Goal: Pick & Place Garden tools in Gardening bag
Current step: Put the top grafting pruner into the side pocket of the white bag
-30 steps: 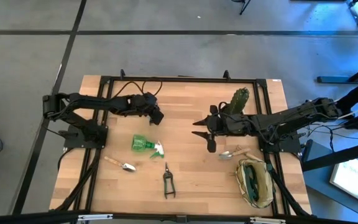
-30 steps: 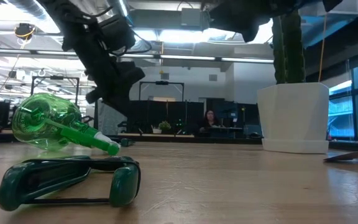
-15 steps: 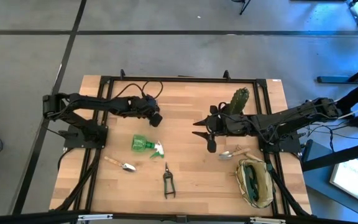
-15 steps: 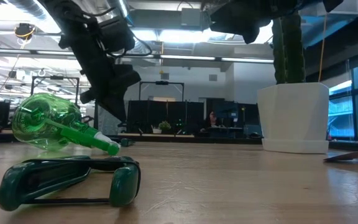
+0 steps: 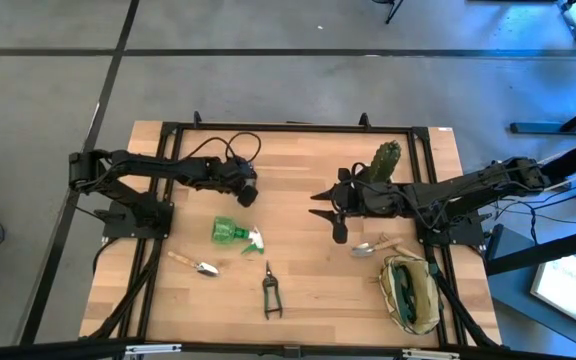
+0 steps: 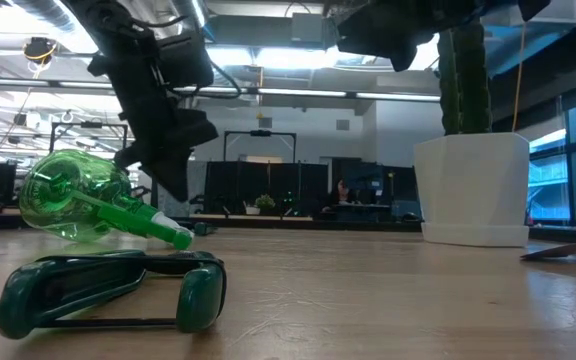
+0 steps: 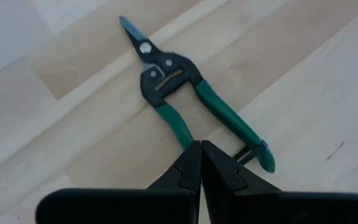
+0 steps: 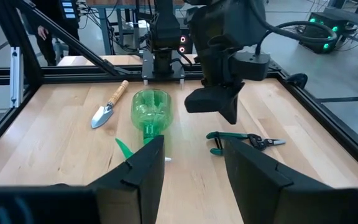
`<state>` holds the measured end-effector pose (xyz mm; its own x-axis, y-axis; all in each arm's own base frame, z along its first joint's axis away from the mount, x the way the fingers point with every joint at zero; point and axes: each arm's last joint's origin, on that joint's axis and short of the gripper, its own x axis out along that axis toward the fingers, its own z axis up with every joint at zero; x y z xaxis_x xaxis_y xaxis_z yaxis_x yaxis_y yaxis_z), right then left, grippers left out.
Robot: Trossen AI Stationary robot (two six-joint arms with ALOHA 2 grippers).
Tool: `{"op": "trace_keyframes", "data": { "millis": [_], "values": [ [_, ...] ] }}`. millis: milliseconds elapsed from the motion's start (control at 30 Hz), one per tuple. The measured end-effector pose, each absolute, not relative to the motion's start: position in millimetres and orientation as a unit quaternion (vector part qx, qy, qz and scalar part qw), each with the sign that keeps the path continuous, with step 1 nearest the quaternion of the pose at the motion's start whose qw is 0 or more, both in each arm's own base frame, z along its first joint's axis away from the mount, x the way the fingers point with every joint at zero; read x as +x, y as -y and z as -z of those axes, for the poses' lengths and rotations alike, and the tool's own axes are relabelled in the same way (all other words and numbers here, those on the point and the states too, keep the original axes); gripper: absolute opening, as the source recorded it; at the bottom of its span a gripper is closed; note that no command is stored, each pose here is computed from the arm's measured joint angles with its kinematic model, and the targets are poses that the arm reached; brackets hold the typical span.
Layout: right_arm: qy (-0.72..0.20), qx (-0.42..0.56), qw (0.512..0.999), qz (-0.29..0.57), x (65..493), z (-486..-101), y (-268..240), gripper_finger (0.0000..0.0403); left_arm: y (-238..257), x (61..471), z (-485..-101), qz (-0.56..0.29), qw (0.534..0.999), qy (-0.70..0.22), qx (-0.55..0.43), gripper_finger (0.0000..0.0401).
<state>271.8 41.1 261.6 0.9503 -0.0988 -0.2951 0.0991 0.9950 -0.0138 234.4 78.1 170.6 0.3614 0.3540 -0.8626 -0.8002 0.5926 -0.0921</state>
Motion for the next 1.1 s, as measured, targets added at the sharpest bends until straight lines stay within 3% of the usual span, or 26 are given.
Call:
{"op": "trace_keyframes", "data": {
  "millis": [533, 1100],
  "values": [
    [-0.15, 0.002, 0.987, 0.051, 271.8, -261.4, -40.8, 0.0167, -78.0, 233.5, -170.1, -0.37, 0.781, -0.433, -0.256, 0.006],
    [-0.151, 0.014, 0.987, 0.046, 271.6, -261.1, -41.8, 0.0167, -77.8, 233.2, -169.9, -0.37, 0.78, -0.435, -0.255, 0.0063]
  ]
}}
